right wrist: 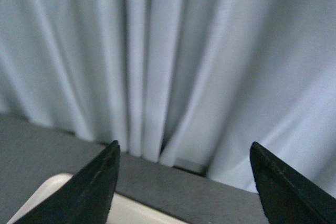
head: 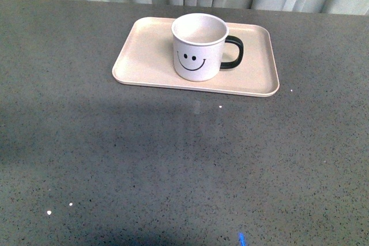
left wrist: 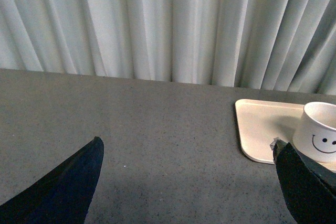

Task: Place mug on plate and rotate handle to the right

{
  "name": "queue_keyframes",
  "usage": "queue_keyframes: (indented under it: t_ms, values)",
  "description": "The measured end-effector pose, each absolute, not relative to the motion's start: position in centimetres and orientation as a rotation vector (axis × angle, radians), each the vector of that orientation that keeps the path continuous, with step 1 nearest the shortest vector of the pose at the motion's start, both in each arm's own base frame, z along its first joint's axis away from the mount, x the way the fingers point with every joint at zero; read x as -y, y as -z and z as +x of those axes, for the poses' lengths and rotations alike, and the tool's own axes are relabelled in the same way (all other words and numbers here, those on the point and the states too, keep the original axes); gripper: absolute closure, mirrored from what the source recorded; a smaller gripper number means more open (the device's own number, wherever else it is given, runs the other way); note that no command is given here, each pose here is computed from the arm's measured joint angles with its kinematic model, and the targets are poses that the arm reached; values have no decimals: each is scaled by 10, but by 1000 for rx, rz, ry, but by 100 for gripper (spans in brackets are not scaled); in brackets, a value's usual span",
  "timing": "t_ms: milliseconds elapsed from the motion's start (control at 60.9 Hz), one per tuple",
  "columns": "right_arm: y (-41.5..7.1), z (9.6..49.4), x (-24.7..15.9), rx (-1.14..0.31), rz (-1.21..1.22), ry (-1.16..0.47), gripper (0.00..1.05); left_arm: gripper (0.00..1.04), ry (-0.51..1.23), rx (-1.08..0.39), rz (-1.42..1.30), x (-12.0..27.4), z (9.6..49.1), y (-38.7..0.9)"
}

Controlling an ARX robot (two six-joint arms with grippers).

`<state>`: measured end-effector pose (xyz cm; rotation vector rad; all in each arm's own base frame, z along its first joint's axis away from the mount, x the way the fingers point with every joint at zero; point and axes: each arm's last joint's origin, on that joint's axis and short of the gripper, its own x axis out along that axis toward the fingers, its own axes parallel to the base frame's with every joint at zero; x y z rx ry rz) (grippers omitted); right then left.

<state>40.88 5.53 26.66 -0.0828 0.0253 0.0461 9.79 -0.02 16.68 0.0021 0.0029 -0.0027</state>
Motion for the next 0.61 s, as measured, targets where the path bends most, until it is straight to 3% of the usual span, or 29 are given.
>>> queue_keyframes:
  t_ms: [82, 361, 607]
  values:
    - [-246, 379, -44, 31, -39, -7, 50, 9, 2, -3, 2, 0, 98, -167]
    - [-203, 293, -22, 2, -13, -1, 101, 9, 3, -3, 2, 0, 98, -167]
    - [-184, 235, -9, -13, -10, -4, 103, 9, 3, -3, 2, 0, 98, -167]
